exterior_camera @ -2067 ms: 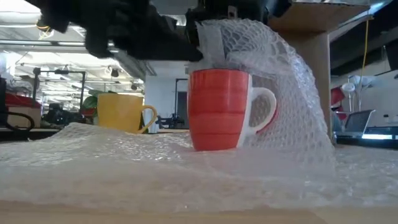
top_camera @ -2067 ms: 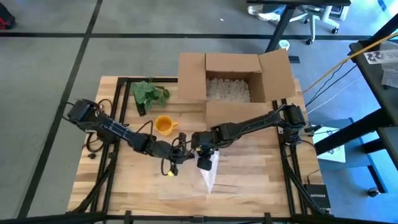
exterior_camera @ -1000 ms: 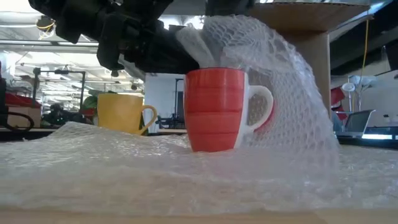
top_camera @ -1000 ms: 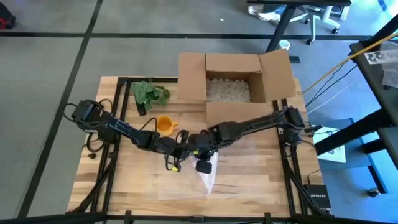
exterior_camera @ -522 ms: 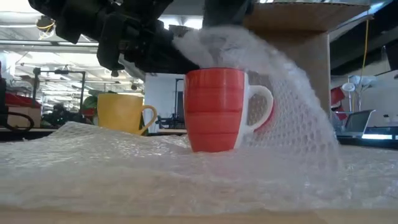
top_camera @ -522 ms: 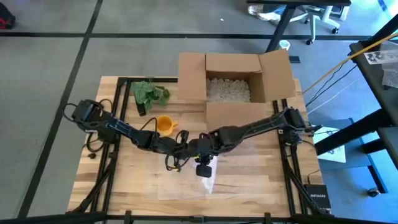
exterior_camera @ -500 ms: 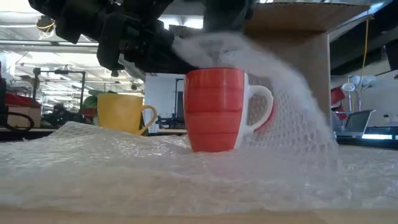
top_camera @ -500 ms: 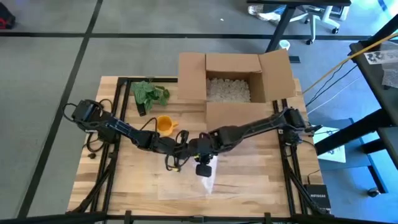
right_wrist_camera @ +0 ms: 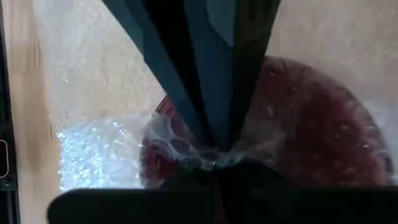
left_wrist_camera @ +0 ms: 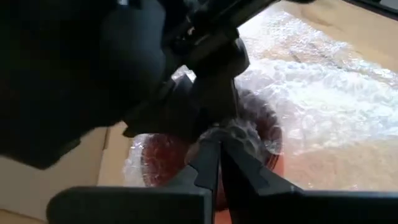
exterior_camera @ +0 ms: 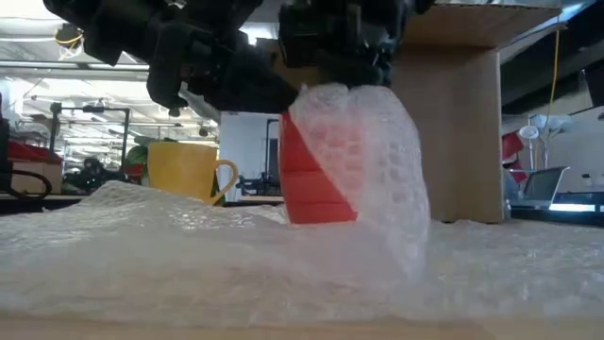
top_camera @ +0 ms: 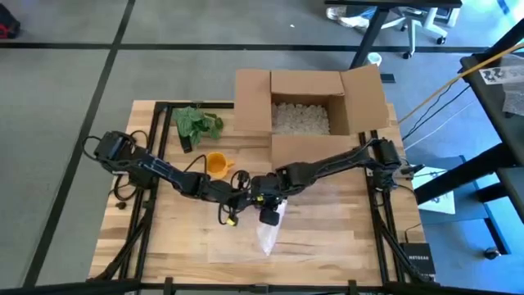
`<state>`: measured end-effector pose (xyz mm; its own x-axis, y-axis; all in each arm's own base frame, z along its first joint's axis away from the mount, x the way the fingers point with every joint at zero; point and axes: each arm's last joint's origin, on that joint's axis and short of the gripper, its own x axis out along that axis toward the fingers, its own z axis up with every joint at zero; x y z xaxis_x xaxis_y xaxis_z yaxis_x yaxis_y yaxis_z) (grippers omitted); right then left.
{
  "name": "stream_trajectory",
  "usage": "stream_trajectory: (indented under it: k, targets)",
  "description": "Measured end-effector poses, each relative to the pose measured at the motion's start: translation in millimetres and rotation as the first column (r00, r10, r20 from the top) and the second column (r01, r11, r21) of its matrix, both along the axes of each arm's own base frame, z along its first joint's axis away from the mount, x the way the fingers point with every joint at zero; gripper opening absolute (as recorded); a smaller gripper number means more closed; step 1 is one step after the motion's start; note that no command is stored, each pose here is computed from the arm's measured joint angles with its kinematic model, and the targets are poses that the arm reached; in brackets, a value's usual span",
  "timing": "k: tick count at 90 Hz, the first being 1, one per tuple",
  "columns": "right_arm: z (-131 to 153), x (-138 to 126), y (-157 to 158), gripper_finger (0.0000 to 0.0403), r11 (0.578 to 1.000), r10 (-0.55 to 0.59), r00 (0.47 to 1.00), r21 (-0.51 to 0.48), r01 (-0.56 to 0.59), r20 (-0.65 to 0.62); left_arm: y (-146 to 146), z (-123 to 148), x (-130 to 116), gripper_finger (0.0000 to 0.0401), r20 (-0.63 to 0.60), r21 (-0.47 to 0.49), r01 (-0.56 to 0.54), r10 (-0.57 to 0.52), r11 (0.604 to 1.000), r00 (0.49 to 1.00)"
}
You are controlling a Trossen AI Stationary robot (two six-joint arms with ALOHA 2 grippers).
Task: Wrap mug
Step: Wrap the orange mug with the bubble wrap
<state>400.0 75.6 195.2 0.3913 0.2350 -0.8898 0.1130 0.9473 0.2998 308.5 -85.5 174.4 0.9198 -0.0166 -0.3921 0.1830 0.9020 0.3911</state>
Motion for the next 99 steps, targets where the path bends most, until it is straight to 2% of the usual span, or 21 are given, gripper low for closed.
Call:
stream_trajectory:
  k: [20,34,51,74,88,99]
  targets:
    - [-5.9,-0.7,1.2,0.0000,0.998,0.023,1.000,0.050,-0.024,0.016,-11.8,24.4,-15.6,0.0000,0.039,0.022,0.014,-0.014,1.000,0.999]
    - [-5.3,0.7,-0.5,0.0000,0.996,0.032,0.999,0.078,-0.034,0.027,-20.2,30.7,-28.9,0.0000,-0.010,0.006,0.020,-0.020,1.000,1.000]
    - [-4.4,2.8,0.1,0.0000,0.992,0.045,0.998,0.113,-0.051,0.048,-22.1,13.5,-33.4,0.0000,-0.151,-0.025,-0.017,0.013,1.000,0.988]
    - [-4.5,2.1,1.5,0.0000,0.989,0.050,0.998,0.138,-0.055,0.039,-8.3,-20.8,-18.7,0.0000,-0.254,0.016,-0.079,0.081,0.997,0.964]
    - [-4.8,1.7,2.2,0.0000,0.986,0.041,0.999,0.159,-0.045,0.026,-1.5,-41.3,-3.3,0.0000,-0.228,0.013,-0.083,0.084,0.996,0.970]
    - [-5.3,-0.2,4.3,0.0000,0.980,0.043,0.999,0.194,-0.042,0.000,-3.3,-48.6,5.1,0.0000,-0.187,0.000,-0.044,0.043,0.999,0.981]
